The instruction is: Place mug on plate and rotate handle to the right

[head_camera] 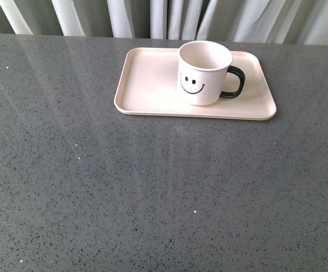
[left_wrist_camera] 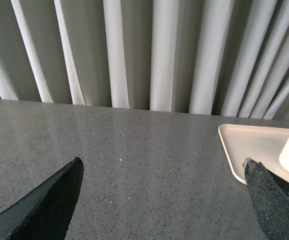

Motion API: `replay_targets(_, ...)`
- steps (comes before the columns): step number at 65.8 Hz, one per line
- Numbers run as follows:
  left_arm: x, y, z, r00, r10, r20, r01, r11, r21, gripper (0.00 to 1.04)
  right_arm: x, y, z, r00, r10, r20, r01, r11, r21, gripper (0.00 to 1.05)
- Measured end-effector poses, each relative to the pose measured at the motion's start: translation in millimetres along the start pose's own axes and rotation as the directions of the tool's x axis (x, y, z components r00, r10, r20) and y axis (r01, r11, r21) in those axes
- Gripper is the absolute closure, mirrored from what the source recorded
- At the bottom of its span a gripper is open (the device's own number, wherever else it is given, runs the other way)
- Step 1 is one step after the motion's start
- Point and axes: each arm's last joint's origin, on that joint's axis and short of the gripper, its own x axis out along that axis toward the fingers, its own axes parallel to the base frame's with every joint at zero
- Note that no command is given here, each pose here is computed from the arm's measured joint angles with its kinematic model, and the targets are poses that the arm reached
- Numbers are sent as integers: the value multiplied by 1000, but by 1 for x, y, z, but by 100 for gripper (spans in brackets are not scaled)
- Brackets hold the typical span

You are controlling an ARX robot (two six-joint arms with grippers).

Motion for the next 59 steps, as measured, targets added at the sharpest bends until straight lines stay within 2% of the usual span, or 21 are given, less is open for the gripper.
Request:
replay_targets(17, 0, 0, 0, 1000, 0, 0, 0, 1000, 0, 9, 102, -27, 51, 996, 14, -94, -10, 999, 44, 9)
replay_targets(35, 0, 0, 0, 1000, 0, 0, 0, 1000, 0, 9, 194, -25, 88, 987, 37, -158, -14, 989, 146, 9)
replay_targets(46, 0, 0, 0, 1000, 0, 0, 0, 1000, 0, 9, 229, -27, 101, 982, 31, -186, 7, 980, 201, 9)
replay_targets(59, 0, 0, 0, 1000, 0, 0, 0, 1000, 0, 9, 253, -31, 100, 970, 39, -242, 27, 965, 261, 9)
